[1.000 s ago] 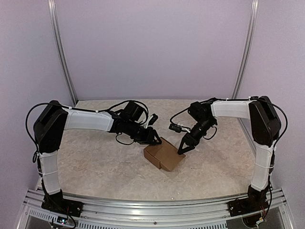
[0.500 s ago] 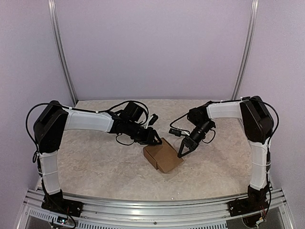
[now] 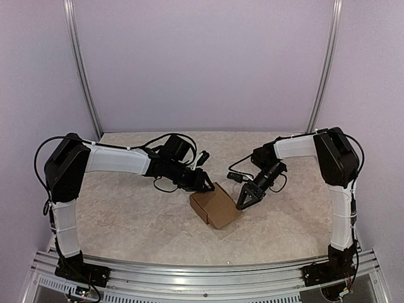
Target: Fold the paper box
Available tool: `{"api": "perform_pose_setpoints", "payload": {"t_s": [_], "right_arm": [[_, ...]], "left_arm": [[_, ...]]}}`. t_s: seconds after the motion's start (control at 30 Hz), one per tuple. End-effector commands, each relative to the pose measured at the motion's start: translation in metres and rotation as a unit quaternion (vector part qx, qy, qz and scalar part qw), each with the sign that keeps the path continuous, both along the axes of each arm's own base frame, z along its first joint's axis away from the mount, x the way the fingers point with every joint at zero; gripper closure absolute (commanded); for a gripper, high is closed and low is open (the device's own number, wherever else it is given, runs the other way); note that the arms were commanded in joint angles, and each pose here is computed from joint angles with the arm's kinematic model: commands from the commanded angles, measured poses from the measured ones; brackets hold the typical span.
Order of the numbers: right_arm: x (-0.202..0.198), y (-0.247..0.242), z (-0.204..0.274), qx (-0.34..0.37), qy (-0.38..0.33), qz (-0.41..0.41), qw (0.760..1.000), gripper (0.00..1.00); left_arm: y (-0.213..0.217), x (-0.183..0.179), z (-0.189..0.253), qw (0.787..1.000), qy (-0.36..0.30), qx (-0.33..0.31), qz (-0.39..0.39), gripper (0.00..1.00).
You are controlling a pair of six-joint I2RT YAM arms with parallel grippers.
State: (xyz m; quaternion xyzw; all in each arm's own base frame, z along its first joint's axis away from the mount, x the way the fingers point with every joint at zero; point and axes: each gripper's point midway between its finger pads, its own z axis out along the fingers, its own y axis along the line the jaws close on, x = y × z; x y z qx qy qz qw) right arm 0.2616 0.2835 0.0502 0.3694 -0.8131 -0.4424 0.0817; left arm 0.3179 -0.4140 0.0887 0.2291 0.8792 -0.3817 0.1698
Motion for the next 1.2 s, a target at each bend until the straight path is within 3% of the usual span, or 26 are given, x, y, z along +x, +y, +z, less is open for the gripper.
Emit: {"api": "perform_pose_setpoints", "payload": {"t_s": [0.0, 0.4, 0.57, 0.7, 0.9, 1.17], "right_arm": [[0.005, -0.003, 0.005, -0.01, -0.021, -0.017, 1.0, 0.54], [-0.014, 0.018, 0.029, 0.089, 0.048, 0.0, 0.995, 0.48], [-0.018, 0.021, 0.038, 0.091, 0.03, 0.009, 0.995, 0.5], [-0.028, 0.022, 0.018, 0.054, 0.034, 0.021, 0.998, 0.53], [-0.028, 0.014, -0.002, 0.005, 0.019, 0.017, 1.0, 0.47], [-0.035, 0.023, 0.009, 0.04, 0.049, 0.014, 0.998, 0.48]], "left_arm": [[0.018, -0.015, -0.042, 0.997, 0.045, 0.056, 0.011, 0.64], [0.018, -0.017, -0.051, 0.997, 0.055, 0.059, 0.011, 0.64], [0.02, -0.019, -0.053, 0.997, 0.054, 0.06, 0.013, 0.64], [0.021, -0.019, -0.053, 0.997, 0.055, 0.057, 0.015, 0.64], [0.019, -0.018, -0.05, 0.997, 0.054, 0.054, 0.017, 0.64], [0.018, -0.017, -0.05, 0.997, 0.055, 0.054, 0.018, 0.64]]}}
